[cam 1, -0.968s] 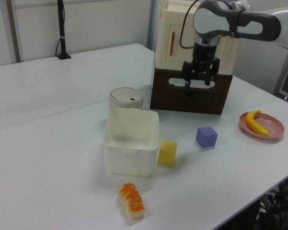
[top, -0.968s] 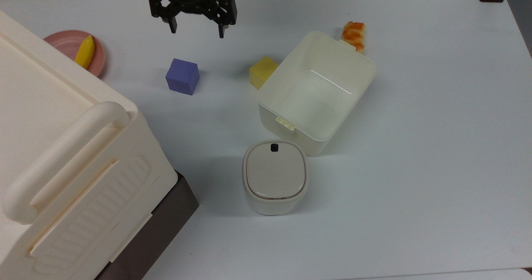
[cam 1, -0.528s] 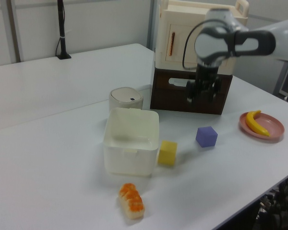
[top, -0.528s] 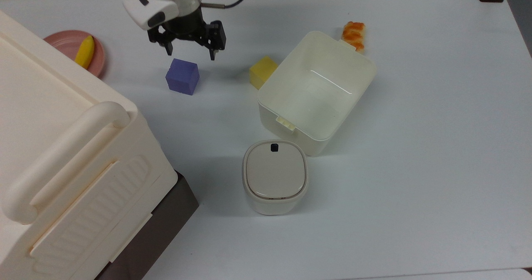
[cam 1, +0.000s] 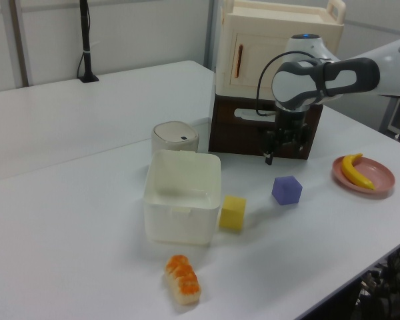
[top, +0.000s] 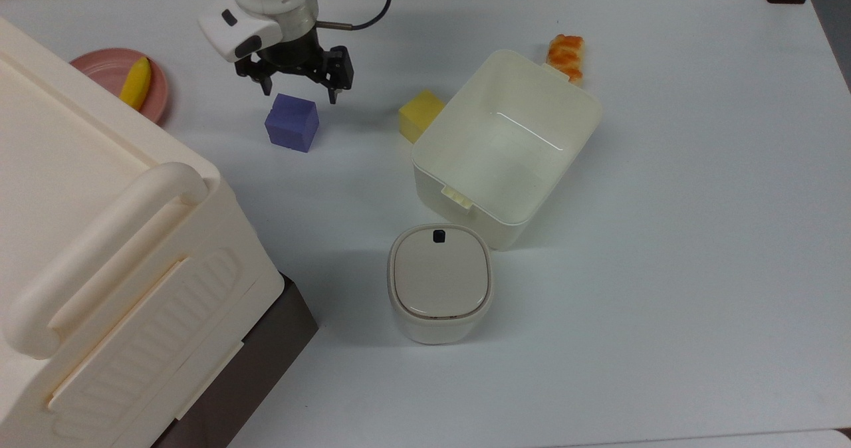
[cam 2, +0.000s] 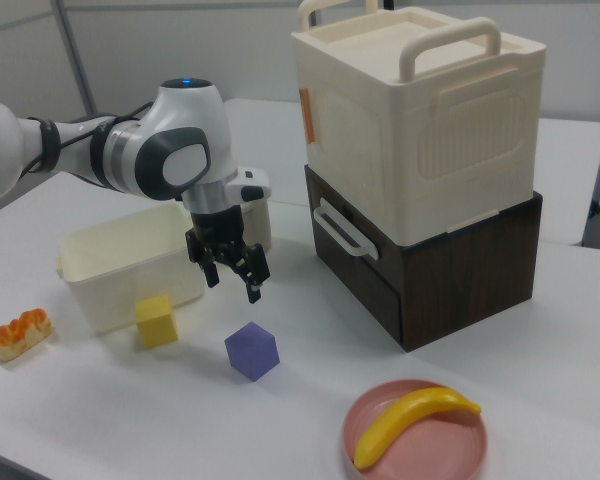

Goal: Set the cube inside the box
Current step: 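Lower the open gripper over the purple cube and close on it, then lift the purple cube and carry it over the translucent box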

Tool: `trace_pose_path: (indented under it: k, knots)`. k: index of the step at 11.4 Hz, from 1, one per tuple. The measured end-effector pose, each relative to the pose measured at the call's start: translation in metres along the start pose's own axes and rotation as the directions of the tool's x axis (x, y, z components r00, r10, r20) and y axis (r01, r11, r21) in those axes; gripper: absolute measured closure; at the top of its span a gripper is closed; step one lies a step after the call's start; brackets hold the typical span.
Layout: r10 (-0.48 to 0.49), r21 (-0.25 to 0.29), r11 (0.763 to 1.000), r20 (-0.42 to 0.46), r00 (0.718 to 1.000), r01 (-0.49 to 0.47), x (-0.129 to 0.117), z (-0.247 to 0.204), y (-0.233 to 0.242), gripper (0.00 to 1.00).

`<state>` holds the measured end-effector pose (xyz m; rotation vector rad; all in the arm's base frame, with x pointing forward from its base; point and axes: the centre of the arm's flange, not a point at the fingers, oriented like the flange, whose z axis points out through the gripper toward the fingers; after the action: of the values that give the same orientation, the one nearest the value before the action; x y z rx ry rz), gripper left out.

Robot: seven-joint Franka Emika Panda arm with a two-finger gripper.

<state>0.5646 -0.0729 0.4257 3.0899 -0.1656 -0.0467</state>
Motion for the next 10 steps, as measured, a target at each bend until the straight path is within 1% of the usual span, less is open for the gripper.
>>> trace_pose_path:
  k: [2,4,7,9,10]
  knots:
    - [-0.019,-0.021,1.000,0.018,1.000,0.020,-0.004,0.008,0.009,0.00]
    - [-0.030,-0.051,0.998,0.031,0.999,0.032,-0.008,0.031,0.018,0.00]
    - [-0.034,-0.070,0.997,0.073,0.997,0.039,-0.007,0.071,0.027,0.00]
    - [-0.043,-0.080,0.996,0.083,0.996,0.050,-0.002,0.090,0.027,0.00]
    - [-0.045,-0.081,0.995,0.091,0.995,0.052,-0.002,0.096,0.026,0.06]
